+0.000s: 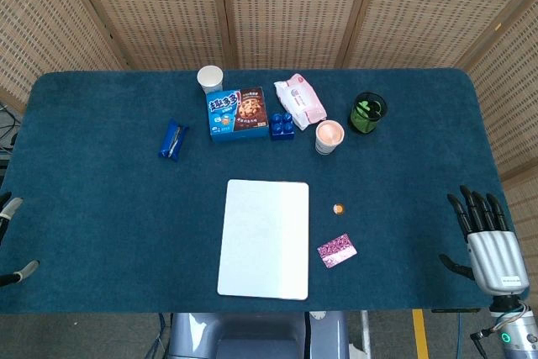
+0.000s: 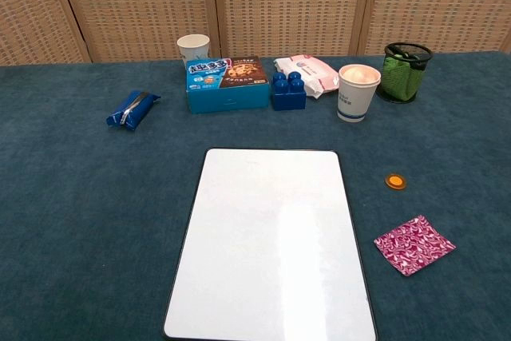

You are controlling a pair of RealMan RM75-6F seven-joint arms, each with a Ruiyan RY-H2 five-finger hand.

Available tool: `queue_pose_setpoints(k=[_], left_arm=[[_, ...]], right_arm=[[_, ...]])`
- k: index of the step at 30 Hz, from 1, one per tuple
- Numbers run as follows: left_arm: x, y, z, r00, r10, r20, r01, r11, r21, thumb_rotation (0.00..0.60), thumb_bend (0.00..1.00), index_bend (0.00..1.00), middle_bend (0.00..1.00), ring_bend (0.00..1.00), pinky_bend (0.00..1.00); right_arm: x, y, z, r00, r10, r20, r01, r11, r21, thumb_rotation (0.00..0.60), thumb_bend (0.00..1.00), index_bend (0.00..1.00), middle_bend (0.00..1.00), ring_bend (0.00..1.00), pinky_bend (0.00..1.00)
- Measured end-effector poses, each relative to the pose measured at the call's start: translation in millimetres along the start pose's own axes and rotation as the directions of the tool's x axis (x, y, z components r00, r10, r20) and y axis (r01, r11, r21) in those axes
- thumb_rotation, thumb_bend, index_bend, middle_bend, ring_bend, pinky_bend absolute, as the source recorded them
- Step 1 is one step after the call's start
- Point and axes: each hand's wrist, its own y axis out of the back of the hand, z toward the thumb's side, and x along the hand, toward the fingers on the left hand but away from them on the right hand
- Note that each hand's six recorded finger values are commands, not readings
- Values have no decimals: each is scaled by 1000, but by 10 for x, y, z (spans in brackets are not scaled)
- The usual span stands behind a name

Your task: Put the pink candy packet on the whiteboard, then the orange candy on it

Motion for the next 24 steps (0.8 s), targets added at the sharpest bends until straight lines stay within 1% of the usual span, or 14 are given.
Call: queue_pose_setpoints(k=[8,12,15,18,21,22,24], left_arm=[[-5,-9,15,1000,1,9,-1,1000,2,600,0,0,0,0,0],[13,-10,25,1000,0,13,0,1000,4,600,0,0,0,0,0],[37,-25,29,1000,-6,13,6,1000,7,600,0,0,0,0,0],[63,-48,29,1000,-15,8,15,1000,15,600,0,0,0,0,0],[73,-66,34,1000,-20,1,20,1000,20,600,0,0,0,0,0],[74,-69,37,1000,-20,-1,20,1000,20,600,0,0,0,0,0],[78,-70,40,1000,-20,-3,20,1000,21,600,0,0,0,0,0]], right_arm=[[-6,-48,-8,1000,14,-16,-14,1000,-19,600,0,7,0,0,0],[-38,-119,52,997,49,-56,-52,998,-39,600,0,79,0,0,0],[-92,-220,151,989,101,-112,-107,993,-51,600,0,133,0,0,0],[-181,-364,312,966,170,-193,-181,982,-44,600,6,166,0,0,0],[-271,-544,510,929,246,-276,-260,966,-14,600,35,187,0,0,0],[-306,-619,593,912,275,-305,-288,958,3,600,40,190,0,0,0],[-361,-729,721,885,314,-344,-322,946,34,600,53,199,0,0,0]])
